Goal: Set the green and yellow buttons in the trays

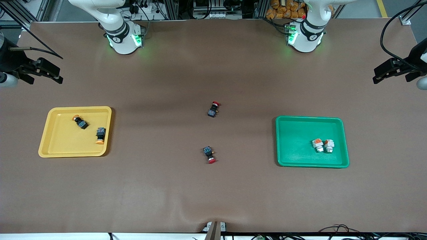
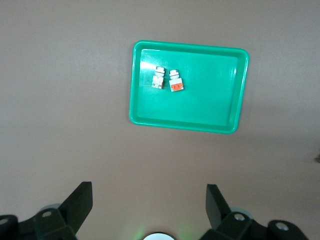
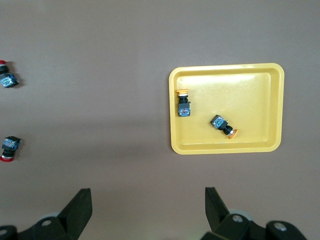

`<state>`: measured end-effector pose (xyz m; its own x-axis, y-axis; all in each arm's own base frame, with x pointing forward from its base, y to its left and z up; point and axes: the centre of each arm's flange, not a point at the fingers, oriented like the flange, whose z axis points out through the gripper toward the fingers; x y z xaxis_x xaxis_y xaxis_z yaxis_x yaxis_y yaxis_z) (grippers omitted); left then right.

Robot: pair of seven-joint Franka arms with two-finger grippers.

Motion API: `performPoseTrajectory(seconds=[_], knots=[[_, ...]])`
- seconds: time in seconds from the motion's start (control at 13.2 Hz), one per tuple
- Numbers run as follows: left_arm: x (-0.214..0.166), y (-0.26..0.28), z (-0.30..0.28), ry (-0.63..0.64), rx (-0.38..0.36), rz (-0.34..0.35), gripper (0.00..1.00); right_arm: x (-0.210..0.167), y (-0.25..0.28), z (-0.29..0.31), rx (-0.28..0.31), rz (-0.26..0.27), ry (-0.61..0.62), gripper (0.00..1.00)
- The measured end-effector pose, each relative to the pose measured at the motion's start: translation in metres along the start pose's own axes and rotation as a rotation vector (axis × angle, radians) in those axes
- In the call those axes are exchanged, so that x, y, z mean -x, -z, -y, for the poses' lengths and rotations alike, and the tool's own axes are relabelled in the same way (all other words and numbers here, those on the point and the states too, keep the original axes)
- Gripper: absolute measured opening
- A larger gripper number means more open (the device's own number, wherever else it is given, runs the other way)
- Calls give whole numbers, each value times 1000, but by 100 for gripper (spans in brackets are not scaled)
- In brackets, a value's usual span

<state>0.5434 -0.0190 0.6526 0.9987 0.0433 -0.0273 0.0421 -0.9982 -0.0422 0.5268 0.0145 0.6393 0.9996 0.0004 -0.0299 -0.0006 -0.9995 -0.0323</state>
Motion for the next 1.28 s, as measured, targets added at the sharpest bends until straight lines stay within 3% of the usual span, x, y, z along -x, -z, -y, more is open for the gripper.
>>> performPoseTrajectory(seconds=[1.28], knots=[[0, 6, 2, 24, 1, -14, 100, -6, -1, 12, -1, 15, 23, 100]])
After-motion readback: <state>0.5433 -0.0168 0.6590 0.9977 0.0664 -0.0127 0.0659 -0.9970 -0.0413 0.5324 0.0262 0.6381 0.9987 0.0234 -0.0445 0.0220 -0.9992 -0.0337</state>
